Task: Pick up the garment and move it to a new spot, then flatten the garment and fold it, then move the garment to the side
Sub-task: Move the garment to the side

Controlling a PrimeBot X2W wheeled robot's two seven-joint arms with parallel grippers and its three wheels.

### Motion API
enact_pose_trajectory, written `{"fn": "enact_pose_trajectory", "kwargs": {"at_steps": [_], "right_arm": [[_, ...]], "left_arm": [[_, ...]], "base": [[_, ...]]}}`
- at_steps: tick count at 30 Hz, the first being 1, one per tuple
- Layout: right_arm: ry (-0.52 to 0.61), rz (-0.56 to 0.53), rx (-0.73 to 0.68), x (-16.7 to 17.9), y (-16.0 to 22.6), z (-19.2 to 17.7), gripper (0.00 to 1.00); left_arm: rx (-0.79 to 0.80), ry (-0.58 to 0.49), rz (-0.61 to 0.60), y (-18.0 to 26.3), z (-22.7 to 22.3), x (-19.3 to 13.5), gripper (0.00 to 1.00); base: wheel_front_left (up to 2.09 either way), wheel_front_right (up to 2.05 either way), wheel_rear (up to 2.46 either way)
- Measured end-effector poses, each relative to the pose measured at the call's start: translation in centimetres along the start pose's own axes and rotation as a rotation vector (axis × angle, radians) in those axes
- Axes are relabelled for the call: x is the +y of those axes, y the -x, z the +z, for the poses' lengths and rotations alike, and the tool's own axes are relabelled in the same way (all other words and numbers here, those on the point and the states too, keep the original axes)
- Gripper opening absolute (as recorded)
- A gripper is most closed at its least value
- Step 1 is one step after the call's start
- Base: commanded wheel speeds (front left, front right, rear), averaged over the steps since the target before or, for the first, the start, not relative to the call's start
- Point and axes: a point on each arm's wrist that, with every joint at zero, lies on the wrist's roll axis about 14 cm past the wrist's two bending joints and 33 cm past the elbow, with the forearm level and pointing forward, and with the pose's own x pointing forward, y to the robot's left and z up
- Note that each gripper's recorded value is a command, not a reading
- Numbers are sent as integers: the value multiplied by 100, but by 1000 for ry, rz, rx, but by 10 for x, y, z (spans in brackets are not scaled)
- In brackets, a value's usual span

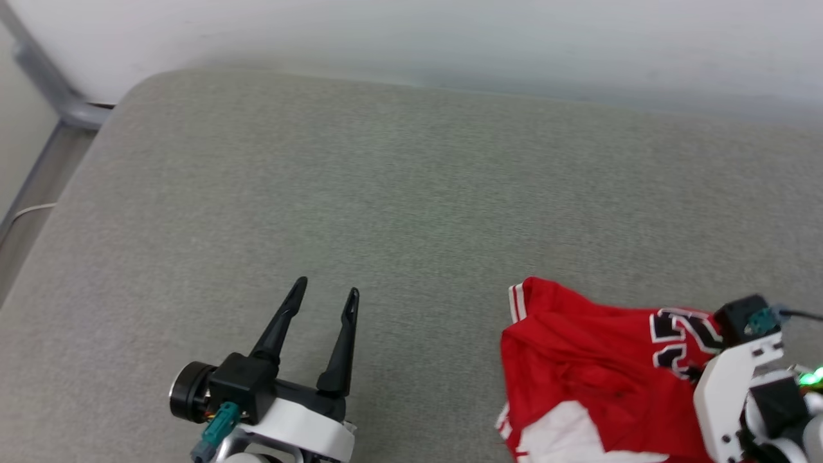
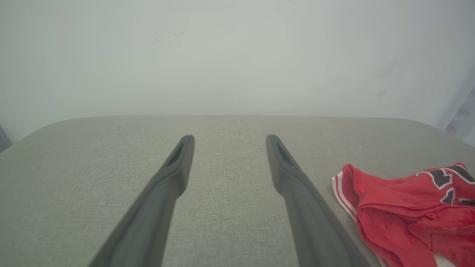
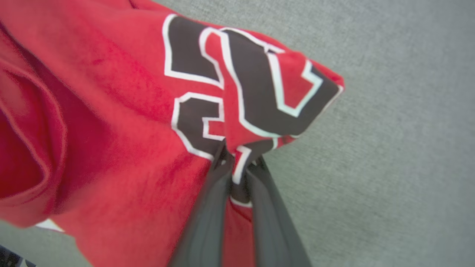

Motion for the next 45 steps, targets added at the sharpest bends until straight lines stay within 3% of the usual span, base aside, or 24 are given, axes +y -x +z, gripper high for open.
{"fn": "enact_pose_trajectory", "kwargs": {"at_steps": [11, 18, 27, 32, 38, 39, 40, 45], "right_arm": [[371, -317, -82, -122, 44, 43, 0], [453, -499, -39, -207, 59, 47, 0], [382, -729, 75, -315, 84, 14, 0], [339, -794, 117, -346, 82, -6, 0], [287, -850, 81, -369, 62, -3, 0], [280, -853, 78, -370, 58, -3, 44], [274, -857, 72, -371, 55, -2, 100], [278, -849, 60, -369, 43, -2, 100]], "left_arm": [[-48, 69, -294, -46, 4, -92, 100], [-58, 92, -453, -77, -10, -133, 100], [-35, 134, -582, -100, -44, -163, 100], [-28, 139, -611, -106, -59, -165, 100], [-24, 132, -593, -111, -69, -154, 100], [-21, 131, -588, -111, -70, -152, 100], [-17, 128, -583, -111, -72, -150, 100], [-16, 118, -559, -111, -70, -143, 100]], "base": [[0, 0, 0], [0, 0, 0], [0, 0, 0], [0, 0, 0], [0, 0, 0], [0, 0, 0], [0, 0, 0], [0, 0, 0]]}}
